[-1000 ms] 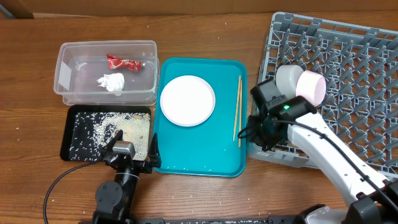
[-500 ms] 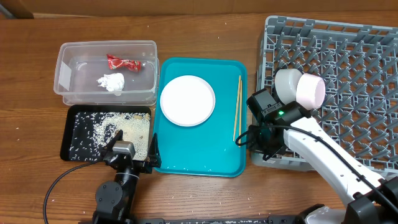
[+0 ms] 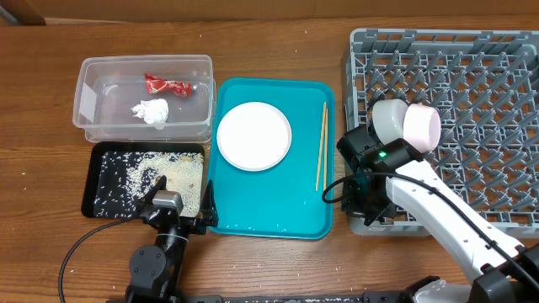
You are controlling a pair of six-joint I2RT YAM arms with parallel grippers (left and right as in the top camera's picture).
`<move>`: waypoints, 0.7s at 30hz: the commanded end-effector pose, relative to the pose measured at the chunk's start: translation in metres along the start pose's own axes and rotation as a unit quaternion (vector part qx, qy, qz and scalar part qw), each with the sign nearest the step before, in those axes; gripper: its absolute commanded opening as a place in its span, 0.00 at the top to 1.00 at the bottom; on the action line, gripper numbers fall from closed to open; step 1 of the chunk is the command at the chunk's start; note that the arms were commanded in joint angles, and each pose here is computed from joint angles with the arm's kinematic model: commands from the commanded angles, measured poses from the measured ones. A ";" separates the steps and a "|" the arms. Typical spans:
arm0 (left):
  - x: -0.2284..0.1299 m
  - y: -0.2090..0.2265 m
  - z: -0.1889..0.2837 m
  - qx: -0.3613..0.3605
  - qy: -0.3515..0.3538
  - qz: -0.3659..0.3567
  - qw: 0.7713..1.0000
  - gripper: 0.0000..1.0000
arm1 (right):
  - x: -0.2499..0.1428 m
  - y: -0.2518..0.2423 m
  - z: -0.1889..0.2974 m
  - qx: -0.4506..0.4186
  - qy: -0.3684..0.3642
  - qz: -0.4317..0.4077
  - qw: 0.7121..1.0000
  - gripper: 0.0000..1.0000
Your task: Sort waste into correct bins and load items into the dishwasher
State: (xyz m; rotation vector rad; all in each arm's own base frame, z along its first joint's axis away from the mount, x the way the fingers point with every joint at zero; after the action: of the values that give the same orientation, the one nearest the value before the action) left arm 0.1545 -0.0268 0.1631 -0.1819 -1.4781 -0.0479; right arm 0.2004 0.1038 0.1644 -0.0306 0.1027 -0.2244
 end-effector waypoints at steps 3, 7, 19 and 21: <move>0.001 0.002 0.000 0.010 -0.005 -0.009 1.000 0.00 | -0.010 -0.012 0.003 -0.028 0.007 -0.035 0.999 0.84; 0.001 0.002 0.000 0.010 -0.005 -0.009 1.000 0.00 | -0.014 -0.014 0.005 -0.026 0.016 -0.044 0.999 0.84; 0.001 0.002 0.000 0.010 -0.005 -0.009 1.000 0.00 | -0.023 -0.020 0.011 -0.029 0.027 -0.063 0.997 0.84; 0.001 0.002 0.000 0.010 -0.005 -0.009 1.000 0.00 | -0.025 -0.020 0.012 -0.027 0.033 -0.065 0.997 0.84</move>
State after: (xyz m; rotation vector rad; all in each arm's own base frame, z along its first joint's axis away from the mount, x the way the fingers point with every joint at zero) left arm 0.1545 -0.0269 0.1631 -0.1822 -1.4780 -0.0481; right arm 0.1823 0.0935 0.1718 -0.0887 0.1685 -0.2337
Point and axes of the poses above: each gripper's point midway between its finger pads, its own z axis back along the fingers, its own y axis along the line the jaws close on, x = y × z, the point moved 9 cm from there along z, back along the fingers, and after that the axes turned 3 degrees about -z, right-handed, at the moved point
